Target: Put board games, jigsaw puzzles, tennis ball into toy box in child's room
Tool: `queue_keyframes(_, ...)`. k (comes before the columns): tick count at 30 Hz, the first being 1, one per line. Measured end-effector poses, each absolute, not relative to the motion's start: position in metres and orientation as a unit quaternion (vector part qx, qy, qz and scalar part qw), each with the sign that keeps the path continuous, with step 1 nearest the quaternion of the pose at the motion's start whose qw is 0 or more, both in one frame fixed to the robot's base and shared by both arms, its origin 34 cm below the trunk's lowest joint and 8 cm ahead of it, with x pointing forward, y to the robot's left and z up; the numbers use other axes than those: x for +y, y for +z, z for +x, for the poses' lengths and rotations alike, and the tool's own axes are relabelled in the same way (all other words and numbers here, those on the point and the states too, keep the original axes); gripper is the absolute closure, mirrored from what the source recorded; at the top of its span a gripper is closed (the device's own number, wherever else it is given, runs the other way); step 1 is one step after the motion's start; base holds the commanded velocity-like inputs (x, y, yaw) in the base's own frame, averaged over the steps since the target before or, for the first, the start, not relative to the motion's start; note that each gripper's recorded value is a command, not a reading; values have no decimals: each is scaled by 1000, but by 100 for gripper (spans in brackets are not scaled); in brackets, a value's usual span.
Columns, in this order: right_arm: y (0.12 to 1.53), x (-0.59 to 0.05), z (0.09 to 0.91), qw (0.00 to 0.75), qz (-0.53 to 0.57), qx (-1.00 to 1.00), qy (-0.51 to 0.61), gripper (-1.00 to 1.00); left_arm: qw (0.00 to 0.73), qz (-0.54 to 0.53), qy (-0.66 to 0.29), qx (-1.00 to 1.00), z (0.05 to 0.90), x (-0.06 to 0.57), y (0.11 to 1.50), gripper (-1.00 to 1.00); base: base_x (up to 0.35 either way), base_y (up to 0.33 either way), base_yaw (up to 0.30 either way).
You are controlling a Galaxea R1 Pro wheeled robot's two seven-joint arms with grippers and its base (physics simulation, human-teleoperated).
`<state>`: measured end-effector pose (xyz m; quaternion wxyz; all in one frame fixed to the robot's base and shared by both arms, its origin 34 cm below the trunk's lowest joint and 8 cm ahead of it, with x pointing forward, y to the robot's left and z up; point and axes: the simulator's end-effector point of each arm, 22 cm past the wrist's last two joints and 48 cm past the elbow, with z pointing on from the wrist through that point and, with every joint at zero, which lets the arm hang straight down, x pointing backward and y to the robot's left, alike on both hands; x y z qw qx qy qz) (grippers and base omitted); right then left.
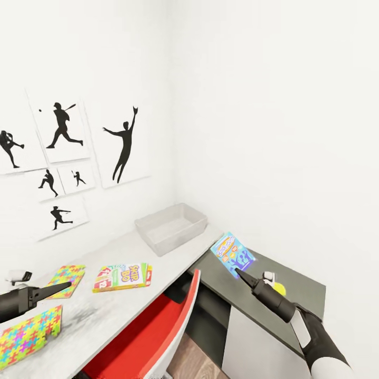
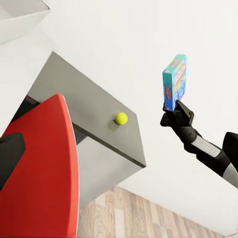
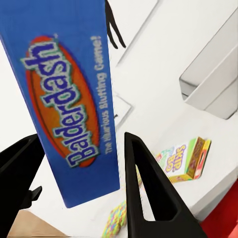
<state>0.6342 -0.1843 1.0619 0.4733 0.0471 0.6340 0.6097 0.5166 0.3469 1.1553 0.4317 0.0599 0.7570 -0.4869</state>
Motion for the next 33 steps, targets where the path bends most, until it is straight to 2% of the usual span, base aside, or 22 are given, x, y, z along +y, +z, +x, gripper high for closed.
queue_keyframes(7, 1061, -184, 635, 473, 48, 635, 608, 100, 432, 60, -487, 757, 516, 347, 1155, -100, 31, 1, 285)
queue_keyframes(20, 1061, -185, 635, 473, 49, 636, 607, 100, 432, 60, -486, 757, 516, 347, 1156, -100, 142, 43, 285)
queue_keyframes(33, 1059, -180, 634, 468, 42, 640, 608, 100, 432, 60, -486, 757, 517, 348, 1156, -100, 122, -79, 285)
